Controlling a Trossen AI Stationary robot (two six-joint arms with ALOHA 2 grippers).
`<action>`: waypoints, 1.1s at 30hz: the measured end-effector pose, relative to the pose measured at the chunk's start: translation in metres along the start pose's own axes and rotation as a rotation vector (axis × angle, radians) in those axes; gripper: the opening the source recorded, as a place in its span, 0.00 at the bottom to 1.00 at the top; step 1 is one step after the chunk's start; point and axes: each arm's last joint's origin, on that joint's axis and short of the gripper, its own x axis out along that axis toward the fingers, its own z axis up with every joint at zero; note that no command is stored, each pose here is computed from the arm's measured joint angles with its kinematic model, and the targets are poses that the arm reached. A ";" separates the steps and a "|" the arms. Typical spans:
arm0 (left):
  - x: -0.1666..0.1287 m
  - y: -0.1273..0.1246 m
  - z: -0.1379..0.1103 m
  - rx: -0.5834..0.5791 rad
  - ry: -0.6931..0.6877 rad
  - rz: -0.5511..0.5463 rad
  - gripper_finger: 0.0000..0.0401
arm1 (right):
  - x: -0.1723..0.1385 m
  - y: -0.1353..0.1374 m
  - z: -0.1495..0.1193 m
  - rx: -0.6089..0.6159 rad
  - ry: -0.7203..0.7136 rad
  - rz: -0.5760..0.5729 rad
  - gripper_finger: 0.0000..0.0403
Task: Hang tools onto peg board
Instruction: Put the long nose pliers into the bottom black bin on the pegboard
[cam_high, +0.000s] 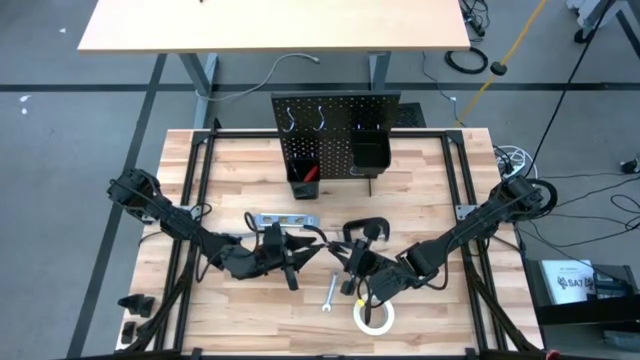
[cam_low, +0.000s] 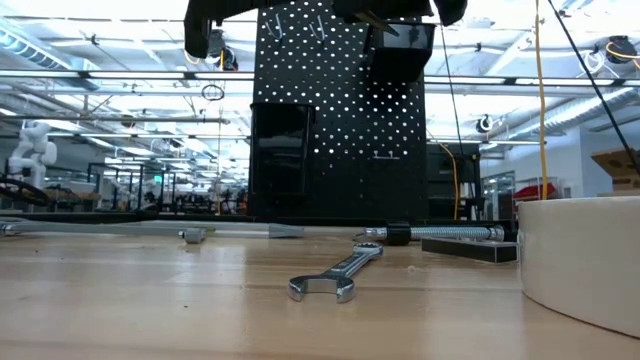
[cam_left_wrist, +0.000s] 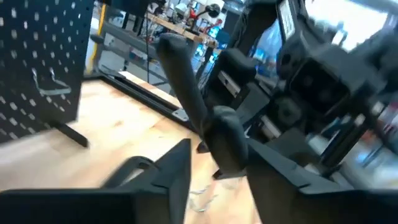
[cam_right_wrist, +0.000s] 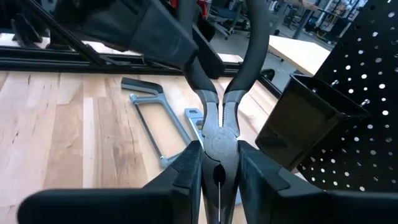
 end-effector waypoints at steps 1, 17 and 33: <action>0.000 0.000 -0.001 0.044 0.008 0.003 0.40 | 0.000 0.000 -0.001 -0.005 0.003 0.000 0.17; -0.017 0.015 -0.006 0.082 0.361 -0.035 0.45 | -0.003 -0.002 -0.011 -0.125 0.076 -0.013 0.17; -0.034 0.021 0.020 -0.095 0.652 -0.281 0.46 | -0.008 0.006 -0.025 -0.292 0.276 0.452 0.17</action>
